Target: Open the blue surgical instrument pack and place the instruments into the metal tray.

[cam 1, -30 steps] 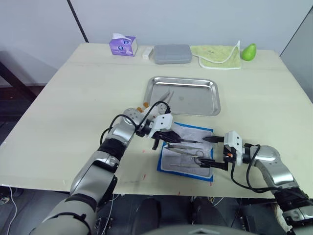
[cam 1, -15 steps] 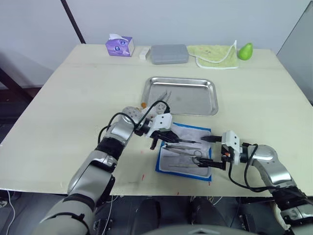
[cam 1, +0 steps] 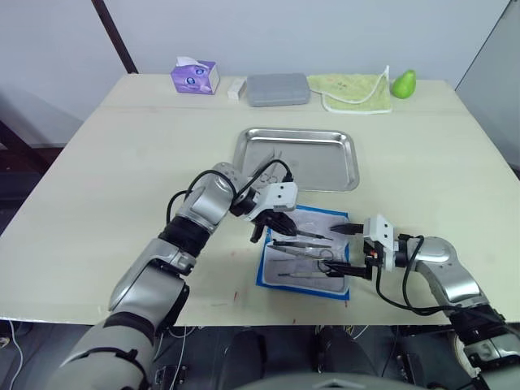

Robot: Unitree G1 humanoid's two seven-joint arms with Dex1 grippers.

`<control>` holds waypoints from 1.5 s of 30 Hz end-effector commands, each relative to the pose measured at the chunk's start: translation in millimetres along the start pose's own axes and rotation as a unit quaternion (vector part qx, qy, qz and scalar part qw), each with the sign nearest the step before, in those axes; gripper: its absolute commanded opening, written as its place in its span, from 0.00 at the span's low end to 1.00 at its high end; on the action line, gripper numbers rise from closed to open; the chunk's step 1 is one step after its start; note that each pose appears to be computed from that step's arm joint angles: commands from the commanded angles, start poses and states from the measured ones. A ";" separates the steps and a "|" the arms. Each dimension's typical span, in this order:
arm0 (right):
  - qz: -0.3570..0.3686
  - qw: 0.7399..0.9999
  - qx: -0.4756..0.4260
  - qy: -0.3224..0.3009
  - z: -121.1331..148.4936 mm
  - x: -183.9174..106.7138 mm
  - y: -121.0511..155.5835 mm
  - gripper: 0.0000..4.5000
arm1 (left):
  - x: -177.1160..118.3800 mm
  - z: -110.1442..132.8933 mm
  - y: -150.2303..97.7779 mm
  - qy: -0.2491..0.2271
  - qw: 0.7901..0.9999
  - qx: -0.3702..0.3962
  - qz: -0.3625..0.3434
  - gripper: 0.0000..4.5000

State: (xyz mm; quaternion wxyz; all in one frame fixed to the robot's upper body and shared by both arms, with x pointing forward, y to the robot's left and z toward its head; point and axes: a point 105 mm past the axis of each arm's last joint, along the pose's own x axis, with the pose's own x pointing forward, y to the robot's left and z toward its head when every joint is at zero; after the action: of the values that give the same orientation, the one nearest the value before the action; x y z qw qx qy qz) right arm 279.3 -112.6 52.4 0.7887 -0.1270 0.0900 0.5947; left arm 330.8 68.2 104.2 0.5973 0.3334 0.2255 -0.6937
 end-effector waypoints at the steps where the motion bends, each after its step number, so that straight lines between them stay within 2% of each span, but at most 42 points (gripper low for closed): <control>1: 0.013 0.996 0.046 0.078 -39.8 2.8 14.6 1.00 | -8.4 6.0 1.8 0.020 1.000 0.012 0.003 0.01; 14: 0.015 0.995 0.049 0.088 -43.4 3.8 14.8 1.00 | -27.3 10.1 1.9 0.031 0.999 0.010 0.005 0.01; 22: 0.015 0.995 0.052 0.087 -43.5 2.5 15.7 1.00 | -55.8 -9.5 -4.6 0.051 0.998 -0.015 0.025 0.01; 25: 0.017 0.995 0.052 0.082 -42.3 2.6 15.6 1.00 | -79.3 -23.6 -9.7 0.063 0.996 -0.037 0.047 0.01; 28: 0.019 0.995 0.052 0.078 -40.9 2.7 14.5 1.00 | -99.6 -27.0 -19.0 0.046 0.995 -0.058 0.063 0.01; 32: 0.022 0.996 0.051 0.075 -39.8 -0.2 14.2 1.00 | -113.0 -12.2 -28.3 -0.025 0.993 -0.072 0.092 0.01; 35: 0.023 0.996 0.051 0.074 -40.0 -2.9 14.2 1.00 | -122.0 -0.8 -31.8 -0.088 0.981 -0.106 0.136 0.01; 38: 0.024 0.996 0.051 0.072 -38.7 -4.7 13.2 1.00 | -124.6 5.8 -29.4 -0.124 0.963 -0.140 0.194 0.01; 42: 0.027 0.996 0.051 0.071 -37.8 -6.3 12.4 1.00 | -121.1 22.0 -18.7 -0.182 0.920 -0.201 0.282 0.01; 44: 0.029 0.996 0.050 0.071 -37.0 -6.5 12.1 1.00 | -118.5 21.0 -5.2 -0.151 0.895 -0.212 0.363 0.01; 45: 0.030 0.996 0.050 0.072 -36.6 -6.8 12.0 1.00 | -119.2 24.2 6.9 -0.155 0.872 -0.231 0.402 0.01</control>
State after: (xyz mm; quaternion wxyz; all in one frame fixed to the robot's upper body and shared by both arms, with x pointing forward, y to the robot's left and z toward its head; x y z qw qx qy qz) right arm 280.1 -115.3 52.6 0.7795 -0.1315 0.0998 0.6042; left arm 326.7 129.3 190.0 0.8742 0.1202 0.1598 -0.4425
